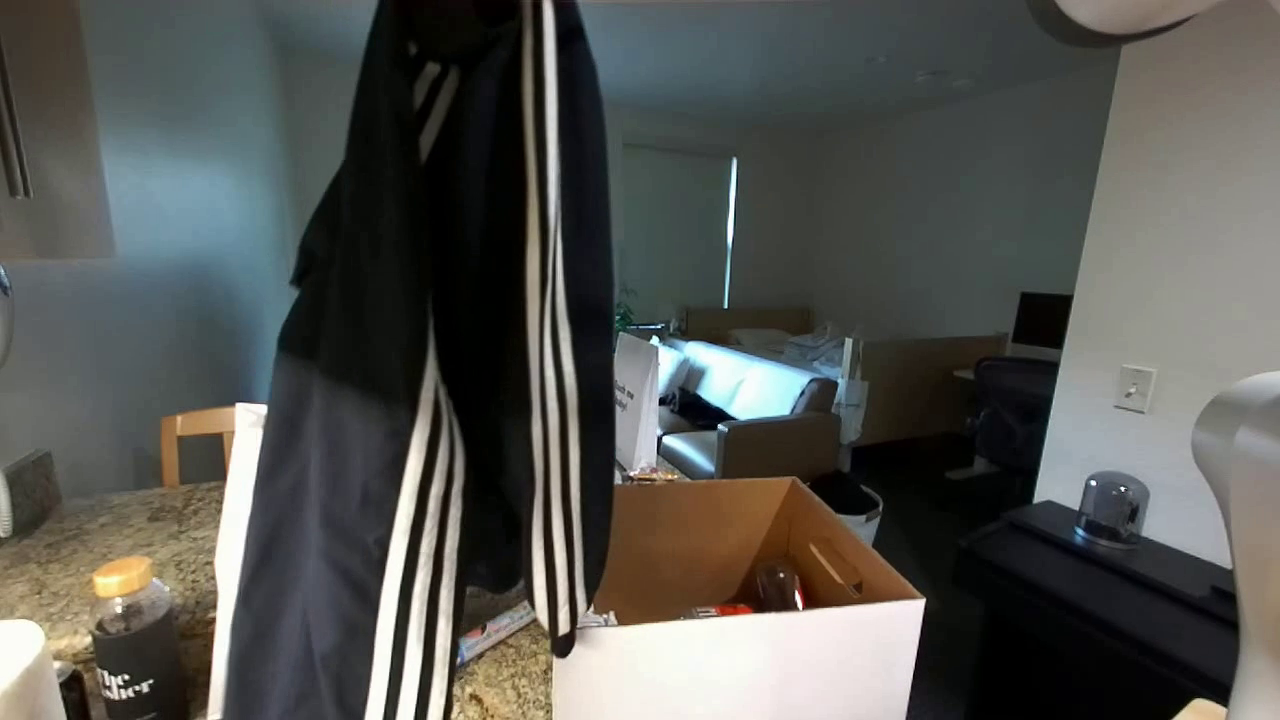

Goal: Put the black jersey in the box

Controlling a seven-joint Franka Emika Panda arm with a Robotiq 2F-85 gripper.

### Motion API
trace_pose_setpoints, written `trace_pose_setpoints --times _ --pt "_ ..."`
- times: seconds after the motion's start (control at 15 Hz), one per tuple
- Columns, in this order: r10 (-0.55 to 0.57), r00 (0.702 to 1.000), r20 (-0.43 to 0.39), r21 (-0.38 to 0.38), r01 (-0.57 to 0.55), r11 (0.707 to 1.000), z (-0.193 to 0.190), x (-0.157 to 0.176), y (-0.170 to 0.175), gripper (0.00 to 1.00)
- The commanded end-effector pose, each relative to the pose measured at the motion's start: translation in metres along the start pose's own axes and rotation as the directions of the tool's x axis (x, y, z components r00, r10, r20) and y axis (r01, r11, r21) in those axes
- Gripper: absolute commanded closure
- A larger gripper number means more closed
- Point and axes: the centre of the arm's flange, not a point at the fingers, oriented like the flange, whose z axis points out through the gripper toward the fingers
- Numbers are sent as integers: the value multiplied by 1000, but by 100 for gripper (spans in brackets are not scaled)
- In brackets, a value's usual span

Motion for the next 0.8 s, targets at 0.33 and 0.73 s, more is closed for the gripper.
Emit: trace_pose_setpoints --times 0.33,0.73 --pt "405 906 -124 -128 -420 899 -146 44 164 95" --pt "636 746 -197 -227 -666 711 -199 40 275 95"
